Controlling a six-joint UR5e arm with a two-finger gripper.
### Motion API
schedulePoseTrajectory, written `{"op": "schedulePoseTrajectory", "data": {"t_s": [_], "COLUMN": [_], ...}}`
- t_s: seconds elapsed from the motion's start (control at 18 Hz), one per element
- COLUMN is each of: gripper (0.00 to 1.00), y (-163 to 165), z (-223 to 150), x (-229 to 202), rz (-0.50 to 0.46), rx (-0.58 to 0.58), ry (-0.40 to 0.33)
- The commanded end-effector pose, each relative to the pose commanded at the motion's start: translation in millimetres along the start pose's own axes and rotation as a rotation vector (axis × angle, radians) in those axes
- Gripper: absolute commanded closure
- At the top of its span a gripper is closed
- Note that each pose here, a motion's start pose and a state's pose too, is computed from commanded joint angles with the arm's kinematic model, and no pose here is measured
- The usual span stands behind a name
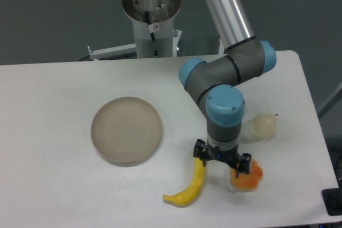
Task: Pick up the banana from the table
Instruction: 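Move the open gripper over the yellow banana's stem end, then lower the gripper onto the banana and close the fingers on it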
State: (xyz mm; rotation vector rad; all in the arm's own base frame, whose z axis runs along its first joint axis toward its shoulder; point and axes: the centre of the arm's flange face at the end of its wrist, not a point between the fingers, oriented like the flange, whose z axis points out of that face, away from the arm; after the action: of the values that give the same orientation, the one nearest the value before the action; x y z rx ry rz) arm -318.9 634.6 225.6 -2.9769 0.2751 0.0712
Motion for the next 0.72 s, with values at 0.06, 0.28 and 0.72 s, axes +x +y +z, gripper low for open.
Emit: {"op": "schedulePoseTrajectory", "data": {"t_s": [0.06,0.28,0.72], "gripper": [0.0,0.0,0.0], "y": [-2.6,-9.0,-18.1], "z": [7.7,19.2,42.9], "x": [2.9,5.9,9.8], "rz": [0.004,-0.012,-0.047], "rx": [-0.004,0.008,0.028], "ry": [0.006,-0.005,-0.021]}}
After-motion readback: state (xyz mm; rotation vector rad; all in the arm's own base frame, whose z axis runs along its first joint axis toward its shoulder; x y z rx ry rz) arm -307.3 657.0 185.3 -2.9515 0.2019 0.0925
